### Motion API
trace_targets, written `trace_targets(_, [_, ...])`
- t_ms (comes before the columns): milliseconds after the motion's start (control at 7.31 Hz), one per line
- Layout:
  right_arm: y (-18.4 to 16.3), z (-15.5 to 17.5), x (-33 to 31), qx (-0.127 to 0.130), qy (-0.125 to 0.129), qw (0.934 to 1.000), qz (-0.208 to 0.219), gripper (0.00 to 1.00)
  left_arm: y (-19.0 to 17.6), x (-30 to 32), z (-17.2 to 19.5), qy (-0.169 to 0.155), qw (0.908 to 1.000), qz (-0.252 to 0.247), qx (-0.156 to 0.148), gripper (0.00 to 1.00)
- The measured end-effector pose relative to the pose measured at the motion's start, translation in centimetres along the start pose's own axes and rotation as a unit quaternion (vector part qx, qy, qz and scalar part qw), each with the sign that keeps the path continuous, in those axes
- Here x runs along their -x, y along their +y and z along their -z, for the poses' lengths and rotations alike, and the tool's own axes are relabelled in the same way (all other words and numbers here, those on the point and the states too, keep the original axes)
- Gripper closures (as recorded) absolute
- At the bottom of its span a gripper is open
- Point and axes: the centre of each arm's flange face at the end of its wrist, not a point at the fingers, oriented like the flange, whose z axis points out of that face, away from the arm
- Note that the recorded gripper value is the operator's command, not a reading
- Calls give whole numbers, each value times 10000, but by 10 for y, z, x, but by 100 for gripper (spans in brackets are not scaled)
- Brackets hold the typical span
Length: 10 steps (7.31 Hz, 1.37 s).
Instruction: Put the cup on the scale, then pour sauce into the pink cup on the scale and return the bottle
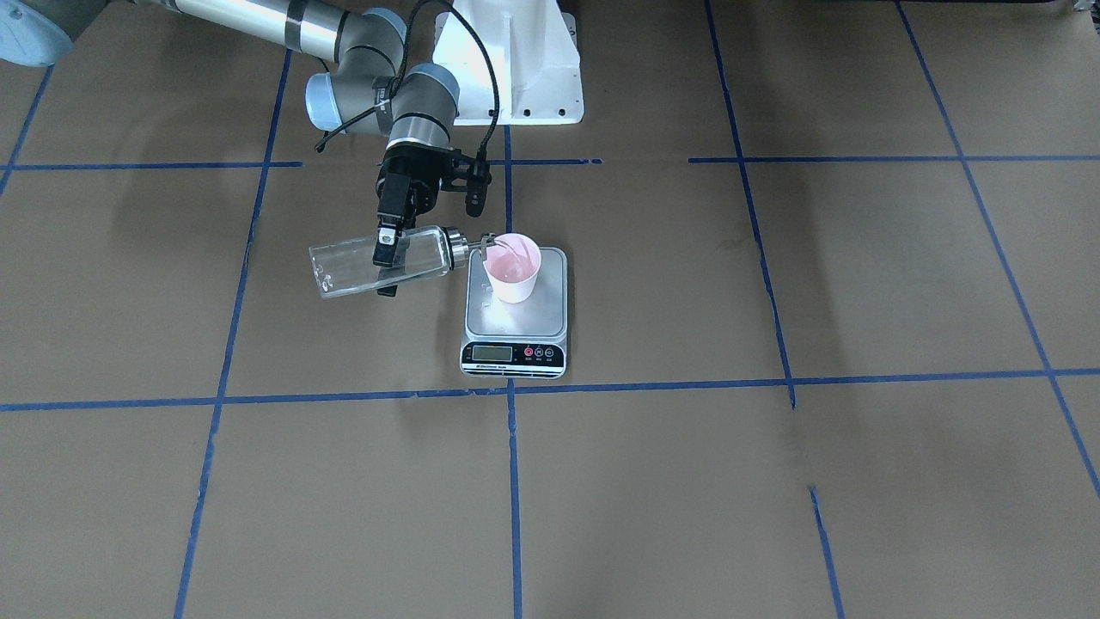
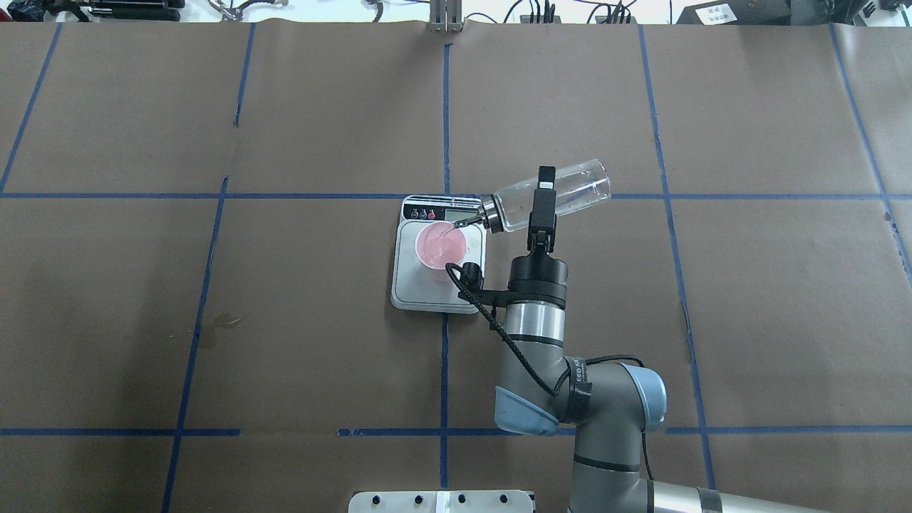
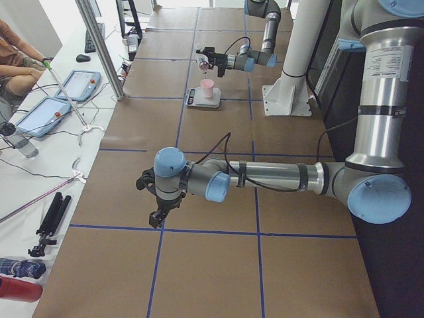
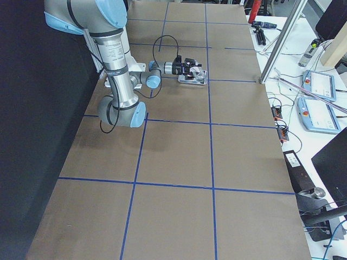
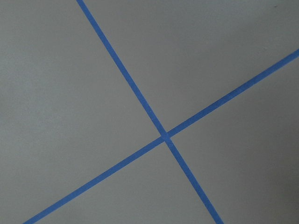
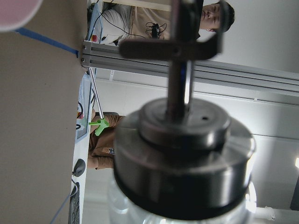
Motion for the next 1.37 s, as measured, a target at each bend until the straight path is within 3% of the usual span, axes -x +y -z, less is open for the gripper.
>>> trace_targets(1368, [5,4,0,-11,66,9999,-126,100,-2,-2,3,-9,10000,-17,-25,0])
